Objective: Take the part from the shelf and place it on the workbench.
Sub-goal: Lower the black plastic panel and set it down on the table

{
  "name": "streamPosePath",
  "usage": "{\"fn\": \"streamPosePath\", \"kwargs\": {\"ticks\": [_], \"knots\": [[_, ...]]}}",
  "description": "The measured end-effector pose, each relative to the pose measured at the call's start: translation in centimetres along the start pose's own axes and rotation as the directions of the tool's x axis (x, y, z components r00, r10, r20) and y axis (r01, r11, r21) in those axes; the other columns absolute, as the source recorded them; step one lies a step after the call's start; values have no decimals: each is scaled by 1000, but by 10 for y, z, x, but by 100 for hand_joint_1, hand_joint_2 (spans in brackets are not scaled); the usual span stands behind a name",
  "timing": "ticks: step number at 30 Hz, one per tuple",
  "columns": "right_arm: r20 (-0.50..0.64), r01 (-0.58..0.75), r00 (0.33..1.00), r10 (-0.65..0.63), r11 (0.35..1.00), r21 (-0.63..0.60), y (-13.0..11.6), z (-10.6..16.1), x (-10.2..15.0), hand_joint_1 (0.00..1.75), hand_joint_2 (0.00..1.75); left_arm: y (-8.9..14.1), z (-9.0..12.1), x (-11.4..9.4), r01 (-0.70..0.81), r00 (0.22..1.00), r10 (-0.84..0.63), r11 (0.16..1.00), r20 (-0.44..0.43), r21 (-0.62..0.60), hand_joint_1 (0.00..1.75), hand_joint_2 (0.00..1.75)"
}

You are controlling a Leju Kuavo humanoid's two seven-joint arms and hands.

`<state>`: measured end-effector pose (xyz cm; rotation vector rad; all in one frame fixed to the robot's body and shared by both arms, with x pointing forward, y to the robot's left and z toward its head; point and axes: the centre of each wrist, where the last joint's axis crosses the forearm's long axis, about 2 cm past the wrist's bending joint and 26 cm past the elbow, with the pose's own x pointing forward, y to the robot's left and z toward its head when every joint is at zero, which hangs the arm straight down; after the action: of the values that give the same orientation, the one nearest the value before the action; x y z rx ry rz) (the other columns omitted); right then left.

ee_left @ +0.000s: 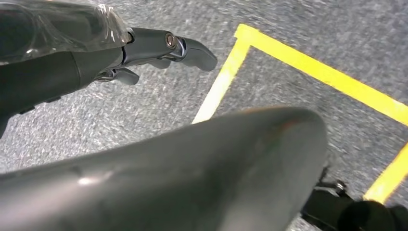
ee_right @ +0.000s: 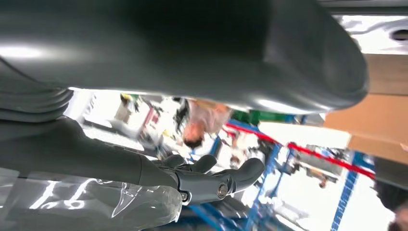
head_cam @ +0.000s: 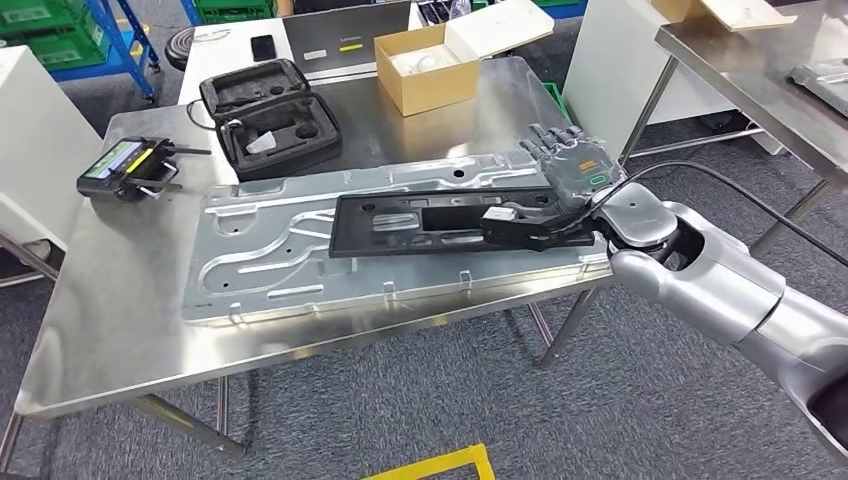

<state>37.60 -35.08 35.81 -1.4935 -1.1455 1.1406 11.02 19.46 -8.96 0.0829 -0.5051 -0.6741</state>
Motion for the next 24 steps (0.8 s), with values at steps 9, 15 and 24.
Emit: {"fn": "streamPosePath", "kwargs": {"ticks": [9,15,24], "knots": [[-21,-59,998,58,994,-95,-12,36,-31,0,0,-6,3,-12,-66,998,66,998,-5,16,0,0],[-55,-36,998,27,985,-170,6,82,-53,0,0,-9,6,-23,-105,994,106,994,-24,27,0,0],[-51,86,993,-106,949,-302,56,144,-85,0,0,-12,9,-32,-146,988,148,988,-43,44,0,0]]}}
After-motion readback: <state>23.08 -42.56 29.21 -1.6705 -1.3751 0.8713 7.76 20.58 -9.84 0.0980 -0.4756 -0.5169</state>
